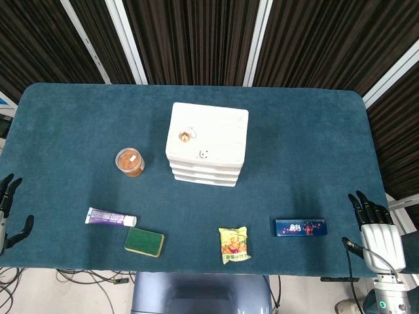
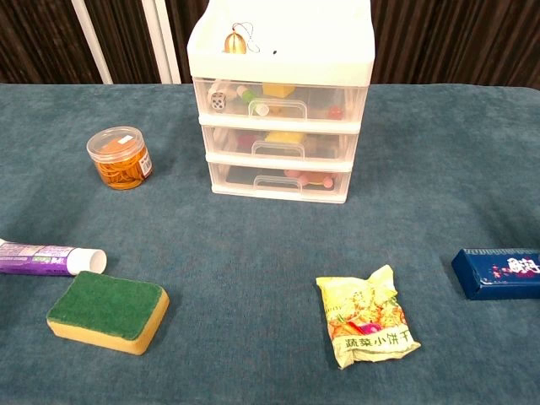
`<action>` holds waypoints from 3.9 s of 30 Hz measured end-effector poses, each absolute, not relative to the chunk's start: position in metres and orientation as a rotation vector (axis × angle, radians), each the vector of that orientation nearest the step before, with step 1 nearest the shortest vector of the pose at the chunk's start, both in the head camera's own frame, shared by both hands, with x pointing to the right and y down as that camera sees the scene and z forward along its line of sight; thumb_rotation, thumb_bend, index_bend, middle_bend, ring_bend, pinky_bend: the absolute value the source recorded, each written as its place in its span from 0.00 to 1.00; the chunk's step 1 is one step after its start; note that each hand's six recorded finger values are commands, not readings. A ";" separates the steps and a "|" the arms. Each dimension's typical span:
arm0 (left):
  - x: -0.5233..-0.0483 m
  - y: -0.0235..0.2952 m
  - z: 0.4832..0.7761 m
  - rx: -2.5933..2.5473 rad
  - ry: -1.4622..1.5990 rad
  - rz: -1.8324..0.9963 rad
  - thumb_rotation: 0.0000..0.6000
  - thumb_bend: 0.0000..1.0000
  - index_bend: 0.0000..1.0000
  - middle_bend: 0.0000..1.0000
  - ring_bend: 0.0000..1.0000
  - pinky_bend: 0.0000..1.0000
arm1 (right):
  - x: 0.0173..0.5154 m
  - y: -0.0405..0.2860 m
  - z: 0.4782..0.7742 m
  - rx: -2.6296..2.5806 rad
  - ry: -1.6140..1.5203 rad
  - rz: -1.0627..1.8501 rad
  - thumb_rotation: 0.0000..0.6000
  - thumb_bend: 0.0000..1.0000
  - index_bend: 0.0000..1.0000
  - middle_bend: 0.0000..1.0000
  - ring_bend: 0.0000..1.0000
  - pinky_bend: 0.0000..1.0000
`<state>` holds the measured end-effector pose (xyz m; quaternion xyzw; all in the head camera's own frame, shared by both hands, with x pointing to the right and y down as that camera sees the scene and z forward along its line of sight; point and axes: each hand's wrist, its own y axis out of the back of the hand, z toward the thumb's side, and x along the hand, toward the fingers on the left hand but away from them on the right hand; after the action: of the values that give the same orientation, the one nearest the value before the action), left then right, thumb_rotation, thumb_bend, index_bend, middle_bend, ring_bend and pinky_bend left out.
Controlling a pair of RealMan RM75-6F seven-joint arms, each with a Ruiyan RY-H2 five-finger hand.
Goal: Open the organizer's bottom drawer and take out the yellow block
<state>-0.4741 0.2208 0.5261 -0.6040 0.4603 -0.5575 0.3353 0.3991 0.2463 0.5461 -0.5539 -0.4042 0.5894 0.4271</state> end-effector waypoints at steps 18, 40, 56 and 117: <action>-0.474 0.221 0.525 -1.567 1.205 -1.456 1.00 0.40 0.03 0.00 0.00 0.00 | 0.400 0.246 0.544 -1.395 -1.031 1.480 1.00 0.07 0.11 0.10 0.21 0.23; -0.478 0.221 0.527 -1.569 1.218 -1.476 1.00 0.40 0.03 0.00 0.00 0.00 | 0.390 0.248 0.556 -1.735 -1.241 1.417 1.00 0.10 0.07 0.30 0.54 0.64; -0.479 0.222 0.528 -1.587 1.246 -1.477 1.00 0.40 0.03 0.00 0.00 0.00 | 0.267 0.224 0.638 -2.514 -1.470 1.166 1.00 0.28 0.01 0.65 0.82 0.89; -0.484 0.217 0.527 -1.619 1.313 -1.474 1.00 0.40 0.03 0.00 0.00 0.00 | 0.061 0.191 0.726 -2.755 -1.635 1.072 1.00 0.59 0.00 0.85 0.91 0.95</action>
<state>-0.4841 0.2169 0.5267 -0.6070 0.4923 -0.5524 0.2899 0.0608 0.1909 0.7263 -0.8098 -0.4807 0.3150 -0.1178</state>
